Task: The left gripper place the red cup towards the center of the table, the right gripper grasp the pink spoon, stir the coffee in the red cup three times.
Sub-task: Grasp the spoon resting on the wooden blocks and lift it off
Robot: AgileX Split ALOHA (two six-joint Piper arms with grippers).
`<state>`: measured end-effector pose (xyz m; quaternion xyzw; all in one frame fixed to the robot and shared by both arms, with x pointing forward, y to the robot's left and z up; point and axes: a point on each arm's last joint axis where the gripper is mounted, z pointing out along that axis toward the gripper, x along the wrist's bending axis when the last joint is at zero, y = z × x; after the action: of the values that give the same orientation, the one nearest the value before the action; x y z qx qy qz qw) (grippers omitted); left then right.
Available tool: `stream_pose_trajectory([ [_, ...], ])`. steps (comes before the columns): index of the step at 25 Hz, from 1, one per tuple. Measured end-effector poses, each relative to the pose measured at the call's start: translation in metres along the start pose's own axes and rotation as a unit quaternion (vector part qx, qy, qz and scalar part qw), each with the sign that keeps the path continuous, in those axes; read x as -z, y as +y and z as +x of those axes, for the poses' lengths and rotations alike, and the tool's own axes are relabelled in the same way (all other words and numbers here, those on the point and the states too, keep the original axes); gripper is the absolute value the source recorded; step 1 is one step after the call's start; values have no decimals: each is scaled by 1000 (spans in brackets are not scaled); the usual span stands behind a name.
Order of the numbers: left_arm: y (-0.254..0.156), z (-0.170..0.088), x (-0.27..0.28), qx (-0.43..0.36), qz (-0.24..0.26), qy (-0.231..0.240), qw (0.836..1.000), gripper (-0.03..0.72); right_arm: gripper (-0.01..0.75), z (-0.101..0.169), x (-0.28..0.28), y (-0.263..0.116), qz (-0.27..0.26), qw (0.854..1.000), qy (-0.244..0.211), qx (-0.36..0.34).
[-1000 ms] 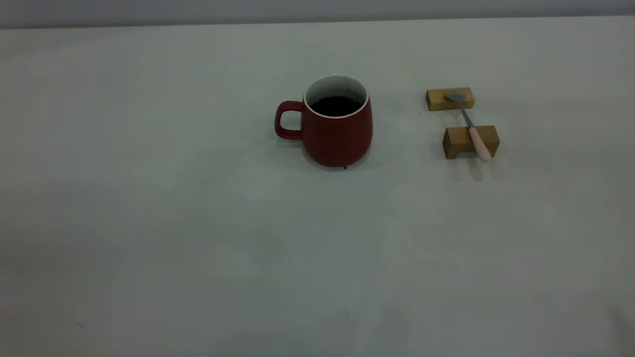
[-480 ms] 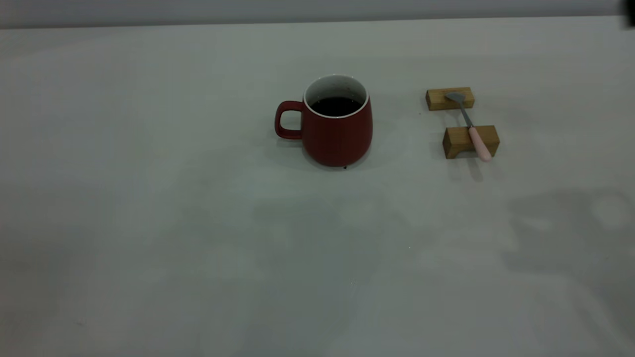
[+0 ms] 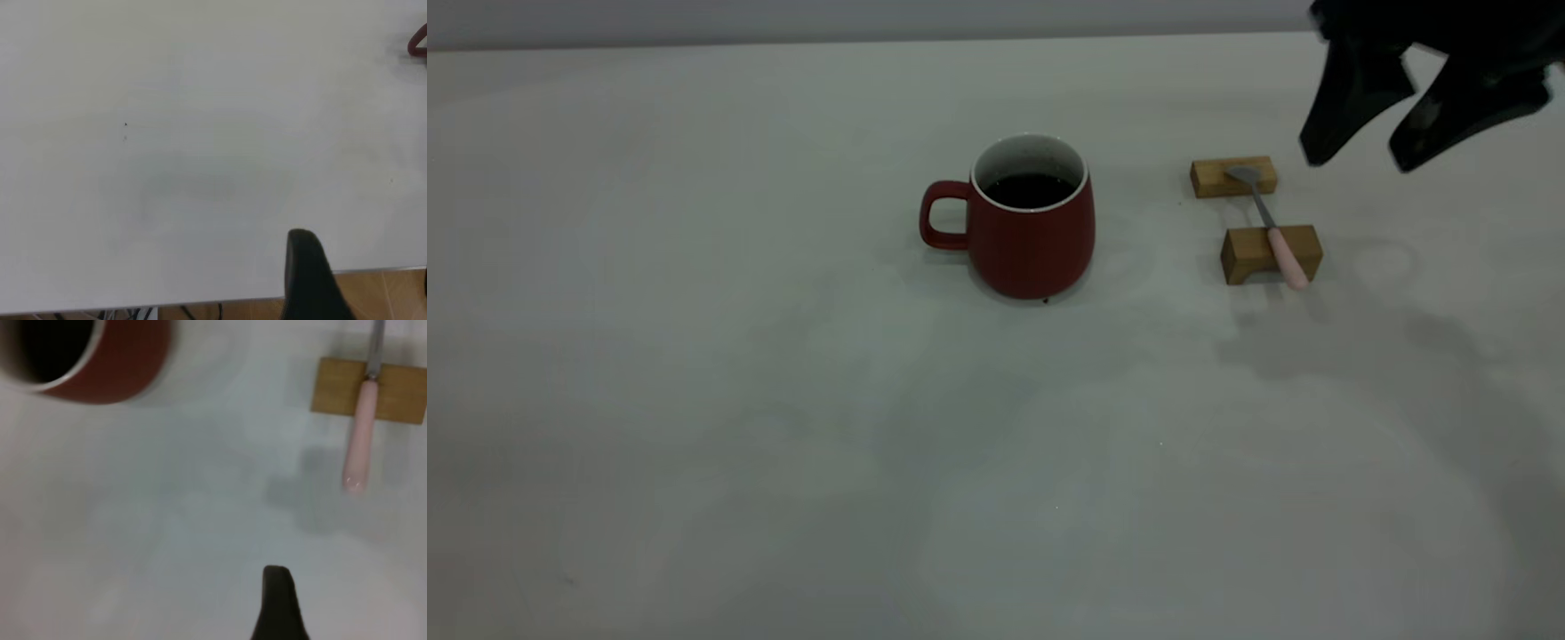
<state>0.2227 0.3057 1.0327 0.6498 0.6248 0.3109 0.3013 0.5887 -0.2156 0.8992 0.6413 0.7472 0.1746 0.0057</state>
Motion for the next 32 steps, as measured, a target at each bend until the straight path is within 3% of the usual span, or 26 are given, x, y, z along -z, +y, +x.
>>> stream_pose_trajectory([
  [4,0,0,0,0,0,0,1000,482,601,-9,-35,13,39,999,-15,-7],
  [12,0,0,0,0,0,0,1000,482,595,-20,-80,31,65,997,-31,-18],
  [28,0,0,0,0,0,0,1000,482,589,-22,-124,21,92,995,-33,-25],
  [32,0,0,0,0,0,0,1000,482,543,-23,-129,18,94,995,-34,-26],
])
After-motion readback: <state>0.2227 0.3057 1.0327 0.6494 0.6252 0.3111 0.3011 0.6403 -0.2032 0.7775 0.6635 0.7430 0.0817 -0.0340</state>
